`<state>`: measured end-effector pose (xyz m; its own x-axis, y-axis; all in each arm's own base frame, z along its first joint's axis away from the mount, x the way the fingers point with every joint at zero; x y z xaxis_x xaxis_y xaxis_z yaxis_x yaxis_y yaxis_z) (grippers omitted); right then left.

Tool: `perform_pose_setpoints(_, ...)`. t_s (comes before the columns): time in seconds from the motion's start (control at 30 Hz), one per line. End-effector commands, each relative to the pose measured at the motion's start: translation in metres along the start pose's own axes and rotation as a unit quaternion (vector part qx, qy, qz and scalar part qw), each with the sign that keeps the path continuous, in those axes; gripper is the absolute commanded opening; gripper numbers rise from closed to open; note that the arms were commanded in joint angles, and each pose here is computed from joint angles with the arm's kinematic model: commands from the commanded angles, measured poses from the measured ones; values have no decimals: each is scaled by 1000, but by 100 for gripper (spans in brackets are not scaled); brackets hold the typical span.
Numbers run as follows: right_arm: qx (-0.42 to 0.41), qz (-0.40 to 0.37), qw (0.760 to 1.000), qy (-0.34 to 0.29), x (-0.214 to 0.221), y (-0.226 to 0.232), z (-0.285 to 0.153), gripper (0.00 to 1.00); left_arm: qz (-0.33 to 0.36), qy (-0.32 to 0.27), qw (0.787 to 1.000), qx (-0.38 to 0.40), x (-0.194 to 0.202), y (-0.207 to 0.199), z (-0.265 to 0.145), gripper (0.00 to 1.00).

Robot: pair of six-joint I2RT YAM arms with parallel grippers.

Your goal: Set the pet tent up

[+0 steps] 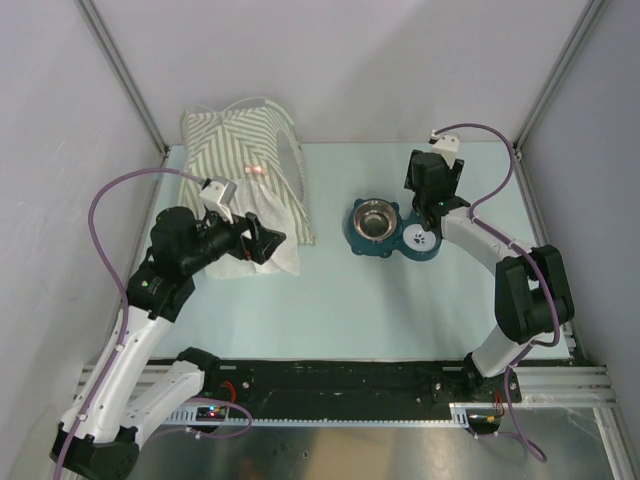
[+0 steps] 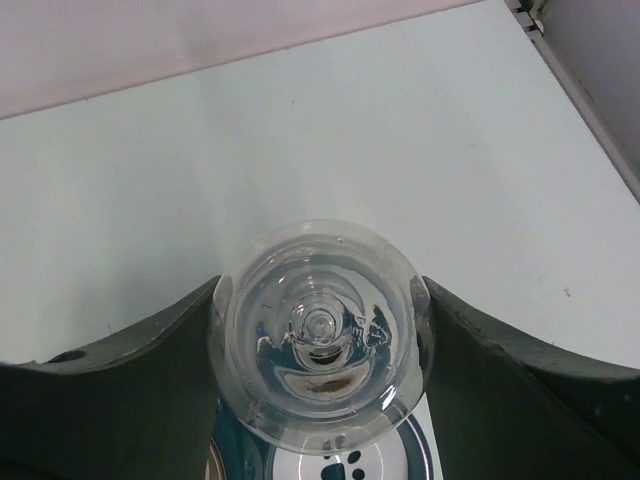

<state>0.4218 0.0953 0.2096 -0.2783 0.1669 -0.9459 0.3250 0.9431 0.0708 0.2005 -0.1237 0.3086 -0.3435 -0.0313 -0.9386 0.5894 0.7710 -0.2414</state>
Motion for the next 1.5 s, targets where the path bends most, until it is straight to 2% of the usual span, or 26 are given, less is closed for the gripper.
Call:
perform_pose_setpoints(0.0, 7, -5, 998, 68, 51, 0, 6, 32, 18, -27, 999, -5, -15, -2, -6, 100)
perform_pose_setpoints(0.07, 12, -3, 997, 73, 54, -1, 6, 39, 17, -27, 999, -4, -15, -2, -6, 100)
perform_pose_setpoints(0.17, 18, 3, 998, 63, 47, -2, 2, 60, 17, -27, 999, -4, -15, -2, -6, 100)
perform_pose_setpoints(0.23, 12, 8, 998, 53, 36, -3, -2, 71, 18, -27, 999, -4, -16, -2, -6, 100)
perform_pose_setpoints(0.57, -25, 12, 998, 48, -7, 1, -10, 98, 19, -28, 999, -2, -17, -3, -6, 100)
perform_pose_setpoints(0.83, -33, 26, 999, 31, -49, 1, -31, 99, 15, -29, 999, -7, -16, -3, -8, 100)
perform_pose_setpoints(1.13, 12, 43, 999, 24, -81, -36, -72, 99, -43, -51, 991, -113, -23, 11, -27, 100)
perform_pose_setpoints(1.2, 15, 51, 998, 25, -87, -47, -88, 99, -55, -64, 983, -160, -20, 18, -38, 100)
perform_pose_setpoints(1.33, 18, 64, 997, 38, -94, -72, -128, 99, -96, -107, 935, -323, -11, 44, -81, 100)
perform_pose_setpoints(1.4, 19, 80, 996, 41, -97, -87, -150, 99, -104, -126, 916, -365, -4, 48, -102, 100)
perform_pose_setpoints(1.47, 21, 94, 994, 44, -98, -103, -173, 100, -107, -137, 911, -373, 3, 46, -118, 100)
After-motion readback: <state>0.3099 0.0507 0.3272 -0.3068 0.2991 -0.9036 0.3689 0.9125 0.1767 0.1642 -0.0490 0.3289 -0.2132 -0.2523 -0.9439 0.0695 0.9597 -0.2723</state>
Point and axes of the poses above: each gripper's point midway between its finger pads, its own z axis out along the fingers, its own y axis along the line the jaws close on, x = y × z, the point moved 6 cm from there along -z, back along the fingers, and after that the axes turned 4 degrees about z, right-handed, at the moved point
